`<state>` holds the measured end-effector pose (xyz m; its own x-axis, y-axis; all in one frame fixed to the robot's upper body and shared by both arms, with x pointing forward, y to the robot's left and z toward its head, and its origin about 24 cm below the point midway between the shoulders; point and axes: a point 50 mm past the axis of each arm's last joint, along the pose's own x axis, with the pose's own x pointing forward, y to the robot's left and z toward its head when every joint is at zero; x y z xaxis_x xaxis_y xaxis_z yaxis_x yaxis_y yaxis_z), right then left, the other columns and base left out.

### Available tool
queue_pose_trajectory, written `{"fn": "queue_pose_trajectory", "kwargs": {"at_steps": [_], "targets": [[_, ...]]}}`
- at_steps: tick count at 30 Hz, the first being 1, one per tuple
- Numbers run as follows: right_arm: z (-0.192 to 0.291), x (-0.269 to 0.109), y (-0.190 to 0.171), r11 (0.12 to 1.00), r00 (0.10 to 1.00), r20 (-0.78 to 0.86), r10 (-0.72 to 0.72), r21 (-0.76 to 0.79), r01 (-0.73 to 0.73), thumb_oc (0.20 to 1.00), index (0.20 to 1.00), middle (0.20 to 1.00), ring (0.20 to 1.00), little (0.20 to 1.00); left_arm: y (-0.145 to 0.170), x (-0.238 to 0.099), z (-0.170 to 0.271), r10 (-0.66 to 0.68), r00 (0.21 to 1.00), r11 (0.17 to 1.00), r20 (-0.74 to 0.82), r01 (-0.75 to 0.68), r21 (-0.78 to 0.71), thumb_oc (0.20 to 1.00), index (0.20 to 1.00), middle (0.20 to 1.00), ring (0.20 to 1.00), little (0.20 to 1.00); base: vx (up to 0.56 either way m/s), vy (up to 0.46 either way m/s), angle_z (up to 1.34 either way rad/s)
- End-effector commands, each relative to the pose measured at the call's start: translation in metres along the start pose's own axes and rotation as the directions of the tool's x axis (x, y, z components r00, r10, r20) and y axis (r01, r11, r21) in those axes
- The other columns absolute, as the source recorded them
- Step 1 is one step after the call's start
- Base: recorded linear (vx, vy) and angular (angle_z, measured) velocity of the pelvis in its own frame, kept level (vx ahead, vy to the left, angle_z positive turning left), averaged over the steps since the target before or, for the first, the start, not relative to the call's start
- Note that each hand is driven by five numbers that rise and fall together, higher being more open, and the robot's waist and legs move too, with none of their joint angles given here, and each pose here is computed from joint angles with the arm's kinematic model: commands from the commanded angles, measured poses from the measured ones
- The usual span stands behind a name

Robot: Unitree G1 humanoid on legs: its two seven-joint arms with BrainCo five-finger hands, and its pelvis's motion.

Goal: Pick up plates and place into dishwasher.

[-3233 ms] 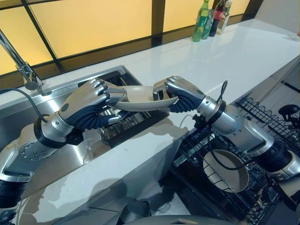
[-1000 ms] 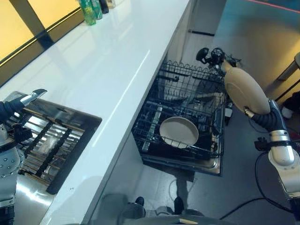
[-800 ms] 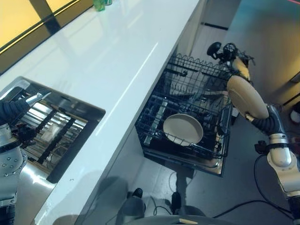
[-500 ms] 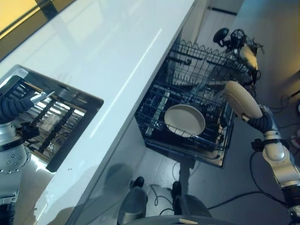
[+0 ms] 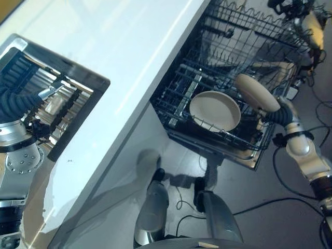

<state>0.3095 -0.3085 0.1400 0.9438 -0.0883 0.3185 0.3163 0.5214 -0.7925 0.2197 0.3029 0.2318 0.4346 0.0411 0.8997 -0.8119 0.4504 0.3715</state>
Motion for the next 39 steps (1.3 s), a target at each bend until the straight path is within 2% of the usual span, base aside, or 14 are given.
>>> {"fn": "queue_pose_trajectory", "kwargs": {"at_steps": [1, 12, 17, 21, 27, 29, 35, 39], "targets": [[0.017, 0.01, -0.021, 0.993, 0.989, 0.09, -0.116, -0.009, 0.117, 0.2, 0.2, 0.2, 0.2, 0.2, 0.007, 0.005, 0.001, 0.02, 0.998, 1.0, 0.054, -0.021, 0.021, 1.0, 1.0, 1.0, 1.0, 1.0, 0.01, -0.039, 0.15], [0.001, -0.008, -0.027, 0.992, 0.992, 0.033, -0.122, -0.021, 0.123, 0.2, 0.2, 0.2, 0.2, 0.2, 0.004, 0.004, 0.002, -0.017, 0.999, 1.0, 0.028, 0.017, -0.001, 1.0, 1.0, 1.0, 1.0, 1.0, 0.01, -0.015, 0.13], [-0.009, -0.013, -0.033, 0.997, 0.998, -0.007, -0.067, -0.028, 0.067, 0.2, 0.2, 0.2, 0.2, 0.2, 0.004, -0.016, -0.002, -0.047, 0.999, 0.999, -0.023, 0.047, -0.009, 1.0, 1.0, 1.0, 1.0, 1.0, 0.12, 0.24, 0.1], [-0.019, -0.023, -0.037, 0.999, 0.997, -0.054, -0.053, -0.013, 0.053, 0.2, 0.2, 0.2, 0.2, 0.2, 0.006, -0.019, -0.001, -0.081, 0.996, 0.997, -0.023, 0.081, -0.007, 1.0, 1.0, 1.0, 1.0, 1.0, 0.13, 0.241, -0.08], [-0.03, -0.045, -0.018, 0.999, 0.994, -0.109, 0.002, 0.046, 0.004, 0.2, 0.2, 0.2, 0.2, 0.2, 0.017, -0.021, -0.004, -0.15, 0.989, 0.988, -0.014, 0.15, 0.036, 1.0, 1.0, 1.0, 1.0, 1.0, 0.17, 0.137, -0.05], [-0.032, -0.048, -0.016, 0.998, 0.993, -0.121, 0.011, 0.059, -0.004, 0.2, 0.2, 0.2, 0.2, 0.2, 0.018, -0.017, -0.006, -0.156, 0.988, 0.987, -0.018, 0.157, 0.043, 1.0, 1.0, 1.0, 1.0, 1.0, 0.2, -0.224, -0.02], [0.011, -0.003, -0.005, 0.989, 0.997, 0.001, -0.076, 0.125, 0.076, 0.2, 0.2, 0.2, 0.2, 0.2, 0.015, 0.027, -0.011, -0.024, 0.999, 0.993, 0.042, 0.019, 0.114, 1.0, 1.0, 1.0, 1.0, 1.0, -0.05, -0.553, 0.11], [0.011, -0.01, -0.012, 0.986, 0.997, 0.011, -0.076, 0.152, 0.073, 0.2, 0.2, 0.2, 0.2, 0.2, 0.024, 0.032, -0.007, -0.023, 0.997, 0.994, 0.068, 0.016, 0.106, 1.0, 1.0, 1.0, 1.0, 1.0, 0.16, -0.448, 0.19]]}}
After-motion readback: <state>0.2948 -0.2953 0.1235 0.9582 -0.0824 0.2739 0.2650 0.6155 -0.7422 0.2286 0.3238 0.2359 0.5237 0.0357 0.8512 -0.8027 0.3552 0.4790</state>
